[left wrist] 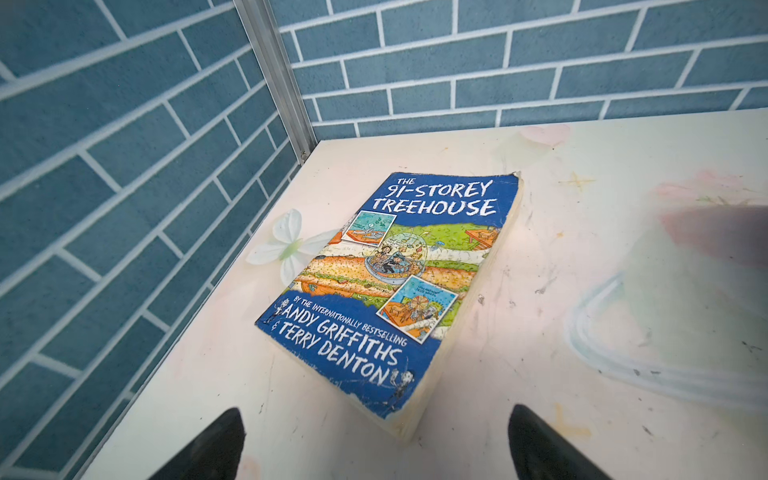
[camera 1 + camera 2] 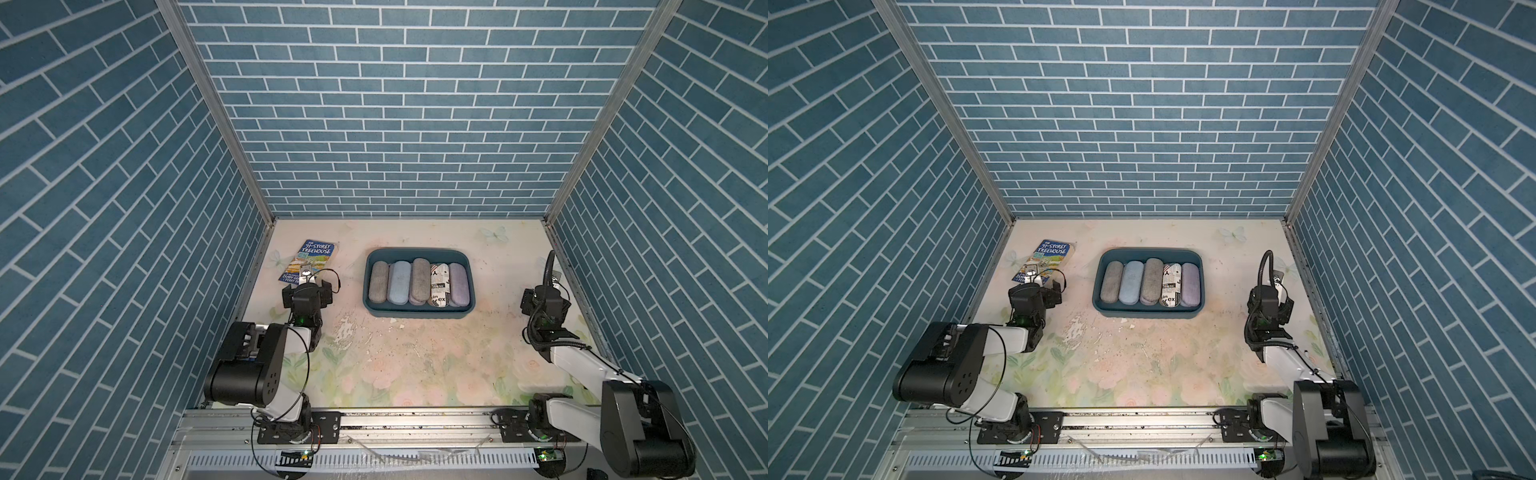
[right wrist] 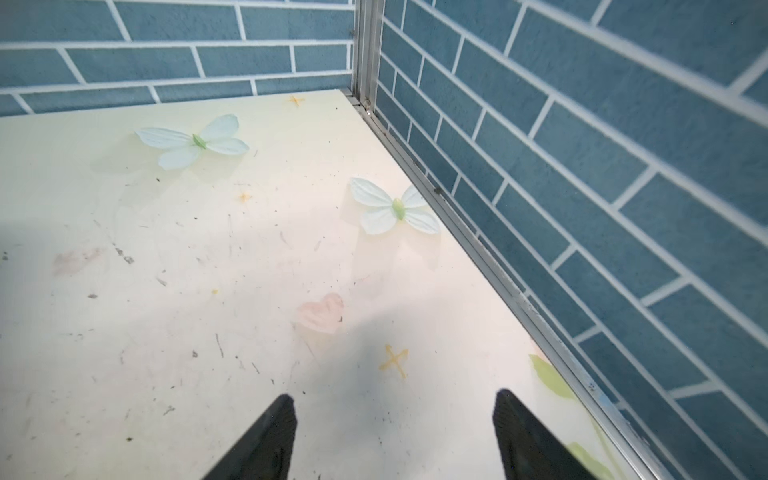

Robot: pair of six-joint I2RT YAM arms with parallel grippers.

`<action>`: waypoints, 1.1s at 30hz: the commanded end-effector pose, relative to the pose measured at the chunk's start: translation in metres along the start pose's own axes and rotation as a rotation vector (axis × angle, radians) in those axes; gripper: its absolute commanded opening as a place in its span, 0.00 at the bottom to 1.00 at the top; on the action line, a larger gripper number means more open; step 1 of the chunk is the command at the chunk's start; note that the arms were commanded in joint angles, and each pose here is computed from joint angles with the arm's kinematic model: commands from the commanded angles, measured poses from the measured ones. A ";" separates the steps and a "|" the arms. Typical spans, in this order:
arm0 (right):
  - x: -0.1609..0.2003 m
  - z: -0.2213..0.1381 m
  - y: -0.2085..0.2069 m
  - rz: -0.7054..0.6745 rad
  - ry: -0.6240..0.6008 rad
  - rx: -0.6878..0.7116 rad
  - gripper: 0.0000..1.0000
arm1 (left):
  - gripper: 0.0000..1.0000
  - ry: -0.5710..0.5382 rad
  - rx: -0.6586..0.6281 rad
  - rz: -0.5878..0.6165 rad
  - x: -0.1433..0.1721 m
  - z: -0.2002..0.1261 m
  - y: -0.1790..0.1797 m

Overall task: Put the glasses cases into the storage boxes
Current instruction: Reset both arms

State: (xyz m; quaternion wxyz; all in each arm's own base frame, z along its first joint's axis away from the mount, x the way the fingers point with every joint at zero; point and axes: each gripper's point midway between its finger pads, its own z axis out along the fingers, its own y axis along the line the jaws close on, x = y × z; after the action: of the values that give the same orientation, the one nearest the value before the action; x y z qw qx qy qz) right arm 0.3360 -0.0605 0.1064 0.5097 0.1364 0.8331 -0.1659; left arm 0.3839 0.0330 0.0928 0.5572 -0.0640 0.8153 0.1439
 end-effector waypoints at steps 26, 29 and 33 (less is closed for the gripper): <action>-0.008 0.042 0.039 0.021 -0.105 -0.208 0.99 | 0.99 -0.034 0.007 -0.012 -0.007 0.000 0.001; -0.008 0.042 0.038 0.023 -0.106 -0.207 0.99 | 1.00 -0.032 0.006 -0.010 -0.006 0.000 0.001; -0.008 0.042 0.038 0.022 -0.106 -0.205 0.99 | 1.00 -0.029 0.007 -0.012 -0.006 0.000 0.000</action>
State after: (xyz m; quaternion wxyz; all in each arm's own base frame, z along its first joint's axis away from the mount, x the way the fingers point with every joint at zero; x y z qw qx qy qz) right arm 0.3874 -0.0432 0.0850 0.5568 0.0867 0.8223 -0.0794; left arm 0.3870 0.0315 0.1003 0.5718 -0.0650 0.8060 0.1385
